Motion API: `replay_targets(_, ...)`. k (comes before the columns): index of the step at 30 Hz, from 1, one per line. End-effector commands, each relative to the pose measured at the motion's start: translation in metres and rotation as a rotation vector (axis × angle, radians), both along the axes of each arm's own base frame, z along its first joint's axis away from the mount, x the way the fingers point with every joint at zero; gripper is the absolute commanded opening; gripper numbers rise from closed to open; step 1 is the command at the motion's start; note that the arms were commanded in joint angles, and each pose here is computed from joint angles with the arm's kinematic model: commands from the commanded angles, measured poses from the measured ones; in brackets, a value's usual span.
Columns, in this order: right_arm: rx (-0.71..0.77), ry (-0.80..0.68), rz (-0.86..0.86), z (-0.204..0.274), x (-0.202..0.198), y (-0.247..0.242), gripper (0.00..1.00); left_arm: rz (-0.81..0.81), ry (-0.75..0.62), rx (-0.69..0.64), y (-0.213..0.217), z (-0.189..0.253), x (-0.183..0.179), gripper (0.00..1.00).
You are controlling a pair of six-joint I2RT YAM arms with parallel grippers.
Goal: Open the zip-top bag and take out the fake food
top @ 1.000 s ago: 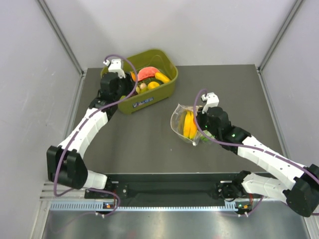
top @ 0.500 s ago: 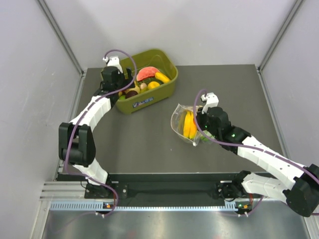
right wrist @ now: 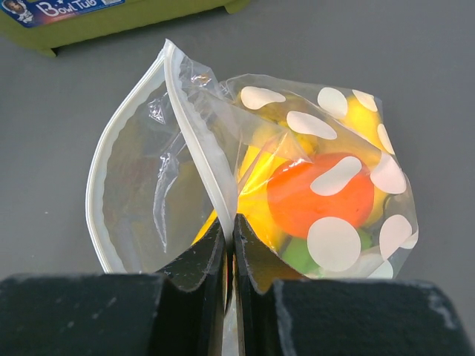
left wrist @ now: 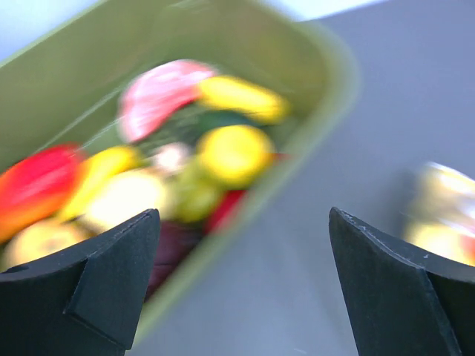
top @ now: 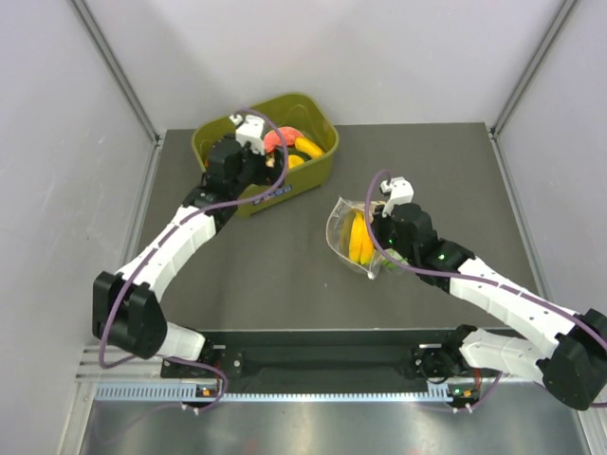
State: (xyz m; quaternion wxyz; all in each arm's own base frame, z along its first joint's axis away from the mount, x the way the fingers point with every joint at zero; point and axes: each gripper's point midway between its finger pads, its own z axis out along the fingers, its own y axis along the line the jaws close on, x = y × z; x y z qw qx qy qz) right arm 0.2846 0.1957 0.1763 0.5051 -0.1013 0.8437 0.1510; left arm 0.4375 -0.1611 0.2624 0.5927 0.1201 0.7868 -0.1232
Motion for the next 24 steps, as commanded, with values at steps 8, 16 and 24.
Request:
replay_targets(8,0.052,-0.054,-0.039,0.024,0.004,-0.007,0.07,-0.572,0.000,-0.103,-0.162,0.007,-0.129,0.99)
replay_targets(16,0.075,-0.084,-0.065,0.038,-0.005,-0.019,0.08,-0.776,0.145,-0.210,-0.229,-0.047,-0.168,0.99)
replay_targets(24,0.087,-0.078,-0.052,0.038,-0.012,-0.021,0.08,-0.724,0.175,-0.150,-0.251,-0.092,-0.144,0.99)
